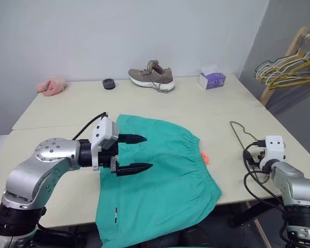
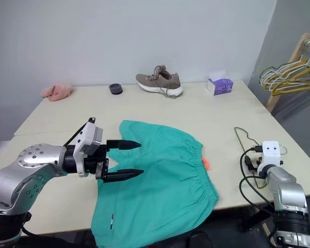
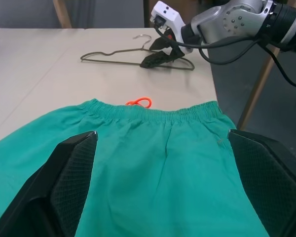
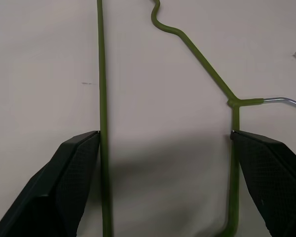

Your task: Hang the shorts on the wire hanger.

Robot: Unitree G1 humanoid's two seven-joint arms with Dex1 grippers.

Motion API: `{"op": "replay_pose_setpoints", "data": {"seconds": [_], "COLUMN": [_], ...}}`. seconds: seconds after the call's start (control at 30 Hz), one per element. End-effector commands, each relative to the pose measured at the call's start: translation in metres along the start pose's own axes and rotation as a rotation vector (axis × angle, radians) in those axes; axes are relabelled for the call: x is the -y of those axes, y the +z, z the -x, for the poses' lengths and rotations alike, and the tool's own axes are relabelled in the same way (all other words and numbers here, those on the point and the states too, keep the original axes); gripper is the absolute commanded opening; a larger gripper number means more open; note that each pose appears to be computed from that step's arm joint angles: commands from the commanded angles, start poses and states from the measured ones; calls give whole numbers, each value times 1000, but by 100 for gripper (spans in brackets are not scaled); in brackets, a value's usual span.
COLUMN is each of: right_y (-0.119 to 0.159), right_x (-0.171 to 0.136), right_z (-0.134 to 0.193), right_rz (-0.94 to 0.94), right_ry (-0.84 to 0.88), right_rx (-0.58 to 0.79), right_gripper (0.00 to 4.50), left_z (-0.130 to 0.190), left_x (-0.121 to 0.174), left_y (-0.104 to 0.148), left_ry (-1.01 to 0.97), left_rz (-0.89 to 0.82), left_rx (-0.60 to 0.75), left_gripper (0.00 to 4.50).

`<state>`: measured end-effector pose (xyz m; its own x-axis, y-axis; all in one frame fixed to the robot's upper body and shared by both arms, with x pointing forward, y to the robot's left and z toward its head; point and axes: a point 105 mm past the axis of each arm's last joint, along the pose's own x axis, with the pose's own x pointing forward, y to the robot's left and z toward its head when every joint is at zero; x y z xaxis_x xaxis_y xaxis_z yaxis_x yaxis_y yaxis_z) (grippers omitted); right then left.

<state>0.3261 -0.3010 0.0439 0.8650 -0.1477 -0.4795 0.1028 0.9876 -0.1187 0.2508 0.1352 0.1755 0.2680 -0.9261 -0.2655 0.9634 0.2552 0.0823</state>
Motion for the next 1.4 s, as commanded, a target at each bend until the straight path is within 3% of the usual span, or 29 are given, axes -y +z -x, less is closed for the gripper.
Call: {"op": "replay_pose_setpoints", "data": {"seconds": [0.03, 0.2, 0.47, 0.7, 0.9, 1.0, 1.2, 1.37, 1.4], "right_y": [14, 15, 38, 18, -2, -13, -32, -37, -37], "right_x": [8, 17, 30, 49, 44, 39, 34, 35, 35], "right_z": [0, 3, 17, 9, 4, 1, -1, -3, -4], "right_rz": [-38, -100, -138, -113, -82, -99, -161, -159, -165], "right_ry": [-41, -61, -59, -160, -114, -80, -63, -78, -80], "right_rx": [51, 72, 242, 125, -11, -92, -223, -245, -244], "right_gripper": [450, 450, 450, 450, 450, 395, 181, 7, 3], "left_z": [1, 3, 5, 3, 3, 3, 3, 3, 3], "left_x": [-2, -2, -1, -2, -1, 0, 0, 1, 1], "left_y": [6, 5, 3, -1, -3, -5, -6, -7, -8], "left_ry": [12, 29, 38, 28, 28, 29, 34, 40, 42], "left_rz": [-38, -41, -40, -49, -51, -48, -46, -41, -40], "left_rx": [8, 7, 6, -5, -7, -10, -8, -6, -6], "left_gripper": [447, 447, 447, 447, 447, 450, 450, 450, 450]}}
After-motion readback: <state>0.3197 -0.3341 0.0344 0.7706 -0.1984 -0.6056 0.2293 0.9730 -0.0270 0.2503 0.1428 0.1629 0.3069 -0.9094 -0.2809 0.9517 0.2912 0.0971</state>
